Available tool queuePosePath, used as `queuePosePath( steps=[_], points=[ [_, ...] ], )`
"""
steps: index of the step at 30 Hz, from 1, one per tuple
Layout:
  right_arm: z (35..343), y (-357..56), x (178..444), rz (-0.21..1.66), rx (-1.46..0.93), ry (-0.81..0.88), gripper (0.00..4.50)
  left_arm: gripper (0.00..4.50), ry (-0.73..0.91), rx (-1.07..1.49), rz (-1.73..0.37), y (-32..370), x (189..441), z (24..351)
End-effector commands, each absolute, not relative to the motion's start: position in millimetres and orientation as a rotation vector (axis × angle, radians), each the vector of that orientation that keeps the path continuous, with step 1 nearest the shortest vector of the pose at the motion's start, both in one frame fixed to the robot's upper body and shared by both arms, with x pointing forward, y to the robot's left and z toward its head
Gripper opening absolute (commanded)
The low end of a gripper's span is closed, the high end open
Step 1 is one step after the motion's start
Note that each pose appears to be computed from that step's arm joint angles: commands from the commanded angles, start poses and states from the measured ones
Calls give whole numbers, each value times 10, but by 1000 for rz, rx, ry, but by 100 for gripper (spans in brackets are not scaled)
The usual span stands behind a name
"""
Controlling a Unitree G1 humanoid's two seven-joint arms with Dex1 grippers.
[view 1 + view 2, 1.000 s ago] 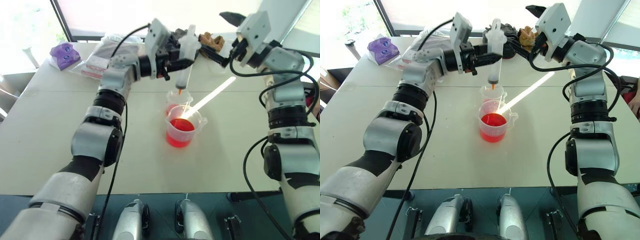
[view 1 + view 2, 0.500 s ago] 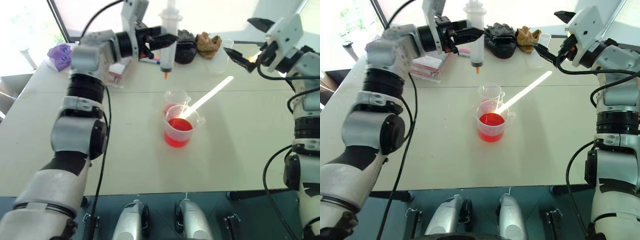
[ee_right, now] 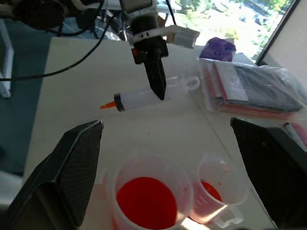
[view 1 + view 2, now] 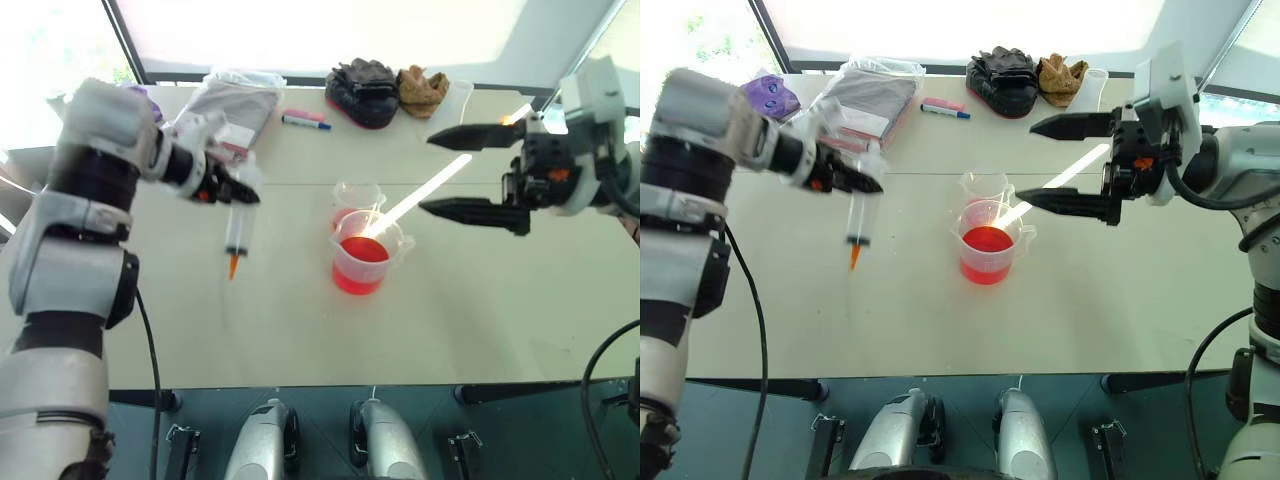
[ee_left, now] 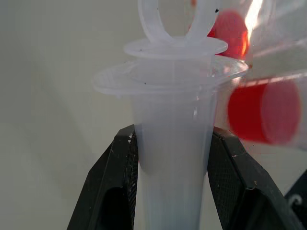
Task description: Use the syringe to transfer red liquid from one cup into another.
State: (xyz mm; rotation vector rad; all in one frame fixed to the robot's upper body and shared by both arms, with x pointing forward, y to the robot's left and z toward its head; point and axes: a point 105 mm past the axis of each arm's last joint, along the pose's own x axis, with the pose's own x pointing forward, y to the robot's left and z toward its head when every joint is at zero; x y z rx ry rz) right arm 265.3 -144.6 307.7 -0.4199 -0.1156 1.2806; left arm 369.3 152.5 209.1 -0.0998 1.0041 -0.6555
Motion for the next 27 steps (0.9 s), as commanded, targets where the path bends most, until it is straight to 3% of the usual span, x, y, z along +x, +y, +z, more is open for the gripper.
queuePosePath(
  steps=[1, 7, 10, 14, 16, 21, 25, 27],
  points=[
    [3009, -1377, 2571, 1308, -437, -109, 445, 157, 1051, -48, -766, 1329, 3546, 1965],
    [2949, -1323, 2621, 1278, -411, -124, 445, 157, 1101, -11, -751, 1279, 3496, 1674],
    [2939, -1316, 2634, 1267, -406, -127, 450, 285, 1071, -11, -723, 1276, 3549, 1710],
    [2926, -1323, 2656, 1249, -405, -127, 450, 379, 1010, -15, -731, 1240, 3606, 1815],
    [2912, -1336, 2670, 1239, -403, -122, 450, 421, 898, -35, -762, 1193, 3695, 1991],
    [2881, -1417, 2764, 1181, -374, -119, 450, 421, 411, -60, -728, 1289, 4044, 2750],
    [2861, -1500, 2857, 1124, -339, -125, 450, 421, 8, -8, -650, 1490, 4057, 3358],
    [2838, -1535, 2895, 1102, -326, -123, 450, 421, -213, 155, -466, 1740, 4023, 3562]
  ],
)
